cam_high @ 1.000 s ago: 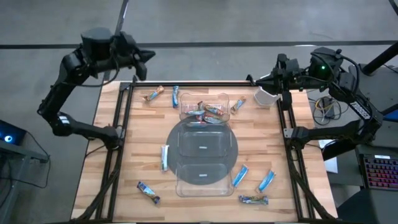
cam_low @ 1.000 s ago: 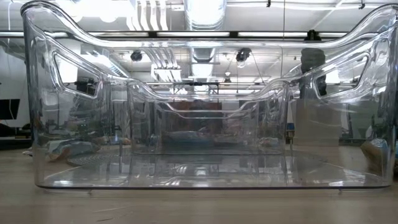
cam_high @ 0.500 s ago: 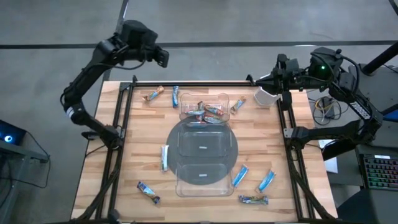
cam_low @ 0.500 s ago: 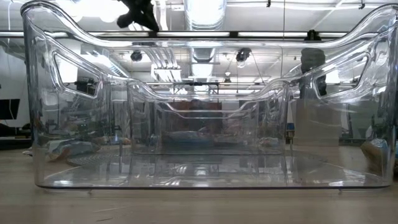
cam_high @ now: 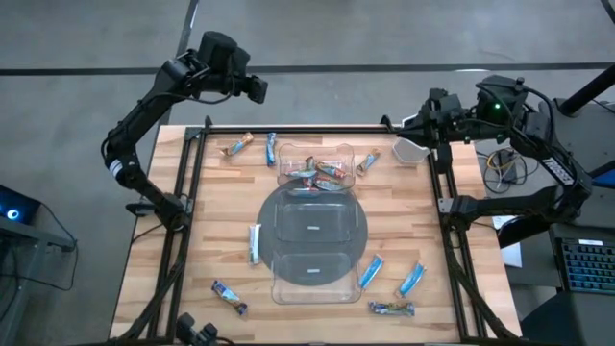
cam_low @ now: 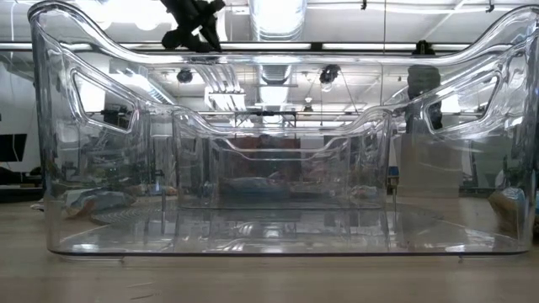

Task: Pick and place Granola Bars by type
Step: Put the blue granola bar into the middle transparent bin

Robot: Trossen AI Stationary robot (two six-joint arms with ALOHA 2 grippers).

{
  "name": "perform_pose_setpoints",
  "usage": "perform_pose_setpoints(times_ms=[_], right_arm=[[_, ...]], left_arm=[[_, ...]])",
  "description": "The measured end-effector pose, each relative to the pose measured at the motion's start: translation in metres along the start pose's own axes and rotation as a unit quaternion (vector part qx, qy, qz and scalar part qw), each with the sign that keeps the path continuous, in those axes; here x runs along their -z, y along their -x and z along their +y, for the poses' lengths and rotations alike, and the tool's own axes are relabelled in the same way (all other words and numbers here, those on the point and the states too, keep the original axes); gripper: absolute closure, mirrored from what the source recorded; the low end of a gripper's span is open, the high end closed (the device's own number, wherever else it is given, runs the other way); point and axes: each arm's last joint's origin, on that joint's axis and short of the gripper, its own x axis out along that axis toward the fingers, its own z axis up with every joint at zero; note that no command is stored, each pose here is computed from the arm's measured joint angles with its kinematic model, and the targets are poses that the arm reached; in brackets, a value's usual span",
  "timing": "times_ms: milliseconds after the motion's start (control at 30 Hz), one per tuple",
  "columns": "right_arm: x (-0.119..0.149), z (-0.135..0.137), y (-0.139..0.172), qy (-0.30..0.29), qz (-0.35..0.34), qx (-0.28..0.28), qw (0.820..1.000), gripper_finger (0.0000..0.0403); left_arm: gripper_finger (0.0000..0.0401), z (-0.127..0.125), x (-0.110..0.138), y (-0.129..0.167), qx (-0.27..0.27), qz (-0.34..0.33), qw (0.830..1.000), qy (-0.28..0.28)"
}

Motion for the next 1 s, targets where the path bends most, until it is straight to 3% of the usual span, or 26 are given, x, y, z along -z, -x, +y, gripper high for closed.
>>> perform_pose_setpoints(times_ms=[200,433,767,1000], right_arm=[[0.000,0.003,0.007,0.018,-0.009,0.000,1.000,0.0394],[-0.001,0.005,0.014,0.020,-0.017,0.003,1.000,0.0394],[-0.001,0.006,0.015,0.019,-0.019,0.013,1.000,0.0394],[0.000,0.006,0.016,0.015,-0.017,0.014,1.000,0.0394]], left_arm=[[0.0209,0.011,0.008,-0.009,-0.032,0.059,0.997,0.042],[0.0202,0.023,0.011,-0.030,-0.077,0.092,0.991,0.063],[0.0203,0.032,0.029,-0.101,-0.107,0.207,0.970,0.075],[0.0203,0.036,0.044,-0.146,-0.102,0.270,0.949,0.124]])
